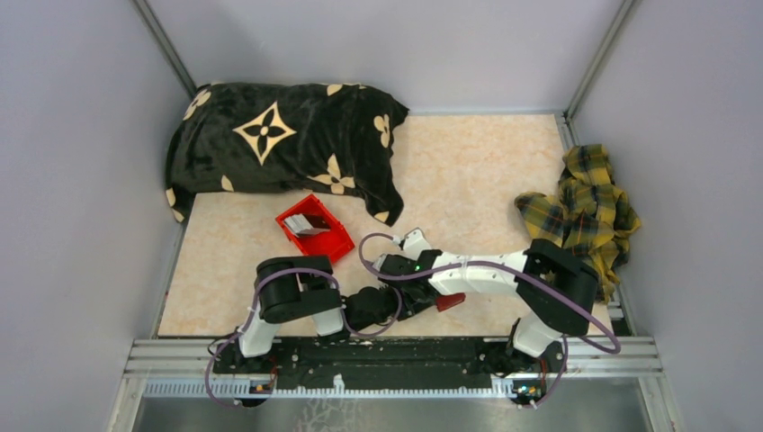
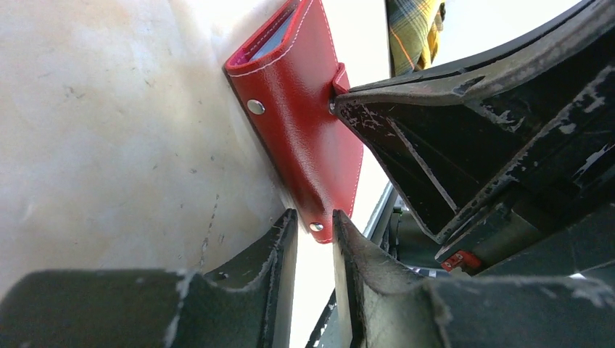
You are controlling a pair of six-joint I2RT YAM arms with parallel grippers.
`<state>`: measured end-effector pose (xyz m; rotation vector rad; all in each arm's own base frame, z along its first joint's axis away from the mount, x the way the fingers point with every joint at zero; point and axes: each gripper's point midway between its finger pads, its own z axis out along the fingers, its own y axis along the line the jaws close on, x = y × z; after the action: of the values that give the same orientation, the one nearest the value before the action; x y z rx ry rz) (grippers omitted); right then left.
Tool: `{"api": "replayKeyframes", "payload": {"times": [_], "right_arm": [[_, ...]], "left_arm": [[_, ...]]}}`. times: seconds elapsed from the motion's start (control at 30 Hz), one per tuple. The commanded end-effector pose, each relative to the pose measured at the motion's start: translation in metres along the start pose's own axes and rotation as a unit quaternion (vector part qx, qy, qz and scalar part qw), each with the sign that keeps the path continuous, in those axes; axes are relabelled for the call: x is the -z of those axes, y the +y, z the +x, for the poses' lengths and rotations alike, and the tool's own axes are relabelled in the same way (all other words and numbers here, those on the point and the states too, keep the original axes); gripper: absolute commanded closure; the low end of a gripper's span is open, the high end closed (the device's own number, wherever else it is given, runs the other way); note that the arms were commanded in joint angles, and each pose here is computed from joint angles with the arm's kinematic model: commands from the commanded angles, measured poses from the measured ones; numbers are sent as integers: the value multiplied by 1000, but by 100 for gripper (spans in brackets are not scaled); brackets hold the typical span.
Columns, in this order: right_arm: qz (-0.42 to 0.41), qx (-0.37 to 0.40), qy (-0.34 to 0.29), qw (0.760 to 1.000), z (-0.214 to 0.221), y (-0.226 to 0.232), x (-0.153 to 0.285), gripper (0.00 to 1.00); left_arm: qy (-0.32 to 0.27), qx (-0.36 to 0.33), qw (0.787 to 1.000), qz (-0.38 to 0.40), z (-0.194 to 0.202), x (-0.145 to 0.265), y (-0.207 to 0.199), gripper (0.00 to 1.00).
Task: Put the credit cards into the card holder
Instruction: Close the card holder at the center of the board.
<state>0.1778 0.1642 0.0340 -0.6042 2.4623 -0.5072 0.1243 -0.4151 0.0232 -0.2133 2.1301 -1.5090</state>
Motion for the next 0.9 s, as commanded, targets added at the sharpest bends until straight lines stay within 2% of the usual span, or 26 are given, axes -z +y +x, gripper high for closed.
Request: {"api": "replayKeyframes", "payload": {"times": [0.0, 0.47, 0.87], "right_arm": [[-68, -38, -2, 997, -12, 44, -1, 100], [-98, -37, 21, 994, 6, 77, -9, 100], [-134, -52, 22, 989, 2, 99, -8, 100]], "left_arm": [[39, -43, 992, -113, 17, 21, 77, 68], [35, -31, 993, -106, 15, 29, 78, 70], [33, -29, 993, -107, 14, 32, 81, 71]]}}
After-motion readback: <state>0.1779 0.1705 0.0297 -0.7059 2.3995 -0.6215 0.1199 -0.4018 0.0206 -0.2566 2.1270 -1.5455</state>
